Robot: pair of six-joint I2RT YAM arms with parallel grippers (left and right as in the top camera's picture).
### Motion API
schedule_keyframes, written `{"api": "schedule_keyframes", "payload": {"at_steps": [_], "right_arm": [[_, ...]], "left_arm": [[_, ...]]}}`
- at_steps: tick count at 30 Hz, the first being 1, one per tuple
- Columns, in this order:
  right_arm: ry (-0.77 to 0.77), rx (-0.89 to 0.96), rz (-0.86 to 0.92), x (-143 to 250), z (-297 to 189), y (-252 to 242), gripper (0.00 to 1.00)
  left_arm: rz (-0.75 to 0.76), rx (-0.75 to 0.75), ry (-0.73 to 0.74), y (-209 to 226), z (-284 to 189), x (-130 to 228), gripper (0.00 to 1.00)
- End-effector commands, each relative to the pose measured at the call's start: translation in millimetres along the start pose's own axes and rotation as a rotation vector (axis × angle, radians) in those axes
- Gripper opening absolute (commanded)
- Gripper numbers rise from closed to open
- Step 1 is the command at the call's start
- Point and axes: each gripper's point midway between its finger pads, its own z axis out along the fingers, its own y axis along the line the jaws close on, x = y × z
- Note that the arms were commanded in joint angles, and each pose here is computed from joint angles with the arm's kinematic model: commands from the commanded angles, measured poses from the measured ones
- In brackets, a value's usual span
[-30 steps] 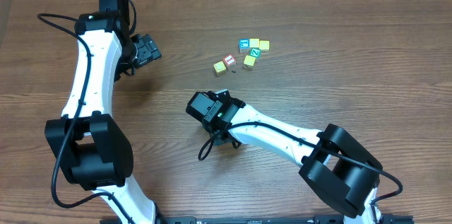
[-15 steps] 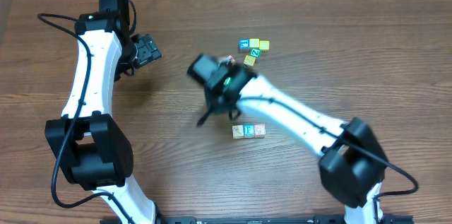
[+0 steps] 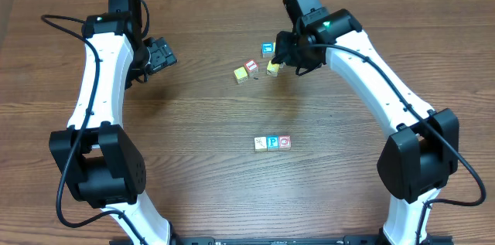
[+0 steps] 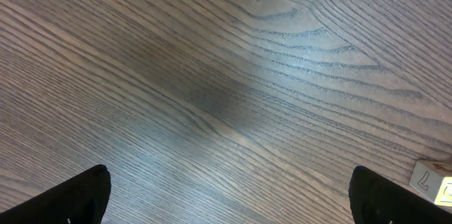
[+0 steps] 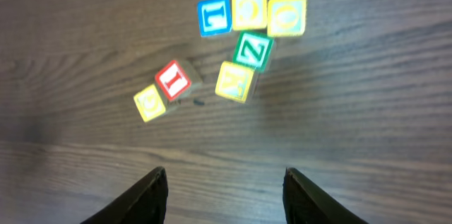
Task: Flip 4 blocks
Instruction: 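Raise the right gripper and move it over the block cluster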
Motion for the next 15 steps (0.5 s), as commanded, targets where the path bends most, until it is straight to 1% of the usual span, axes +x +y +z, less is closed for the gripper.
{"api": "schedule_keyframes", "payload": {"at_steps": [1,6,10,15], "right_arm": [[-0.028,-0.057,-0.044,-7,-7,17,0.54],[-0.052,-0.083,-0.065,-10,2,29,0.55],[-0.049,-0.093,-0.085,-8,19,39,0.62],[-0.033,-0.082,-0.162,2,45,48,0.64]], "left_arm": [[-0.019,0.007,-0.034,0,-11,-7,1.00],[-0.019,0.007,-0.034,0,-11,-7,1.00],[-0.019,0.007,-0.034,0,-11,-7,1.00],[-0.019,0.007,-0.034,0,-11,-7,1.00]]}}
